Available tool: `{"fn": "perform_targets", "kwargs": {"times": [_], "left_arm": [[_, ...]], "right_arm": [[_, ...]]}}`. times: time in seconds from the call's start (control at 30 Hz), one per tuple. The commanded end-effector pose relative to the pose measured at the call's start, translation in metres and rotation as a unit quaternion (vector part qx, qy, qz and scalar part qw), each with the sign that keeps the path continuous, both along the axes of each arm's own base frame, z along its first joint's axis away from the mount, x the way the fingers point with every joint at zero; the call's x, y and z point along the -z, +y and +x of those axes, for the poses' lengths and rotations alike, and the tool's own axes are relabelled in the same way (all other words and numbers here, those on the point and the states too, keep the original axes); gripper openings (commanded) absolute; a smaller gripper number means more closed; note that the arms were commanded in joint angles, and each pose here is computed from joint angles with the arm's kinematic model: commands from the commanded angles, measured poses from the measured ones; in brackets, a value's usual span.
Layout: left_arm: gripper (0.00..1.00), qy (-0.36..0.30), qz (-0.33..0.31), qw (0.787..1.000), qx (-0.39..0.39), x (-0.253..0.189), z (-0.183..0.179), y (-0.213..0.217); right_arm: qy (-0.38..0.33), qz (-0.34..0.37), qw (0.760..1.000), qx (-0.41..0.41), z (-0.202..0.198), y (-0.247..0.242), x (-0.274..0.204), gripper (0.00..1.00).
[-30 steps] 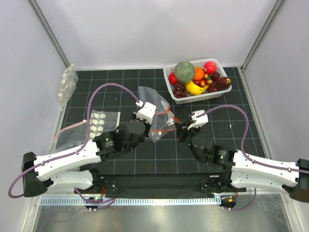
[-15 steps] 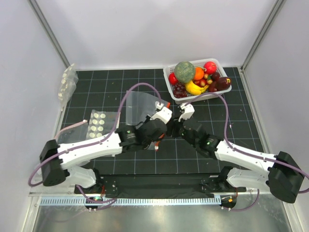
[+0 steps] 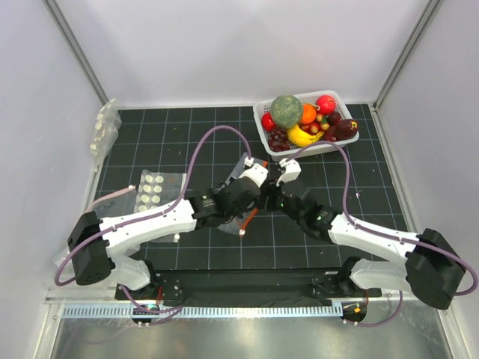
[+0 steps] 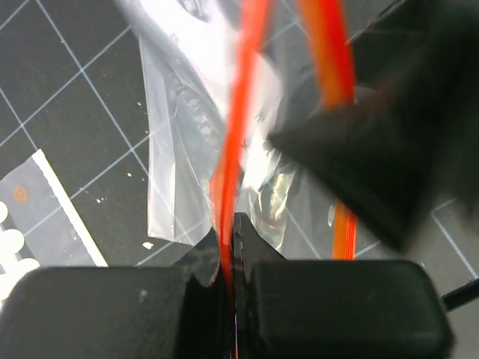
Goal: Place the food in the zip-top bag and seal the zipper
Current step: Open the zipper of the food storage bag.
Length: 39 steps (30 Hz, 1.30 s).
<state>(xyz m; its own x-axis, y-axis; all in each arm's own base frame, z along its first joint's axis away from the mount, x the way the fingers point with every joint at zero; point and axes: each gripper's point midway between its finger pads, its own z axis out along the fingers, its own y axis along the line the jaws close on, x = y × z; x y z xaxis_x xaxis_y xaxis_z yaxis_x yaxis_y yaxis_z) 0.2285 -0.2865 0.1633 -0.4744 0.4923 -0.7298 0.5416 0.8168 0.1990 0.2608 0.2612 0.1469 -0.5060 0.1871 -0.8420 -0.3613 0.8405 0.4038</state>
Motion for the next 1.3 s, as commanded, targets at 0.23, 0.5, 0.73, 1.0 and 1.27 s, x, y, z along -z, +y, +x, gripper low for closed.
{"fn": "perform_targets", "kwargs": {"times": [0.23,0.5,0.73,1.0,1.27], "left_arm": [[0.00,-0.075,0.002,0.993,-0.093,-0.039,0.023,0.046],[0.00,-0.077,0.057,0.990,-0.103,-0.029,0.032,0.047],[0.00,-0.070,0.042,0.993,-0.085,-0.041,0.049,0.027],[0.01,-0.131,0.073,0.966,-0.212,-0.041,0.085,0.062],[0.01,-0.143,0.046,0.958,-0.243,-0.042,0.081,0.076]], "right_arm": [[0.081,0.022,0.991,0.099,0.043,-0.037,0.034,0.61],[0.056,0.055,0.997,0.018,0.036,-0.011,0.018,0.44],[0.029,0.087,0.993,-0.075,0.035,0.025,-0.003,0.49],[0.027,0.118,0.987,-0.110,0.072,0.072,-0.020,0.19],[0.142,0.064,0.987,-0.026,0.088,0.058,0.067,0.08]]}}
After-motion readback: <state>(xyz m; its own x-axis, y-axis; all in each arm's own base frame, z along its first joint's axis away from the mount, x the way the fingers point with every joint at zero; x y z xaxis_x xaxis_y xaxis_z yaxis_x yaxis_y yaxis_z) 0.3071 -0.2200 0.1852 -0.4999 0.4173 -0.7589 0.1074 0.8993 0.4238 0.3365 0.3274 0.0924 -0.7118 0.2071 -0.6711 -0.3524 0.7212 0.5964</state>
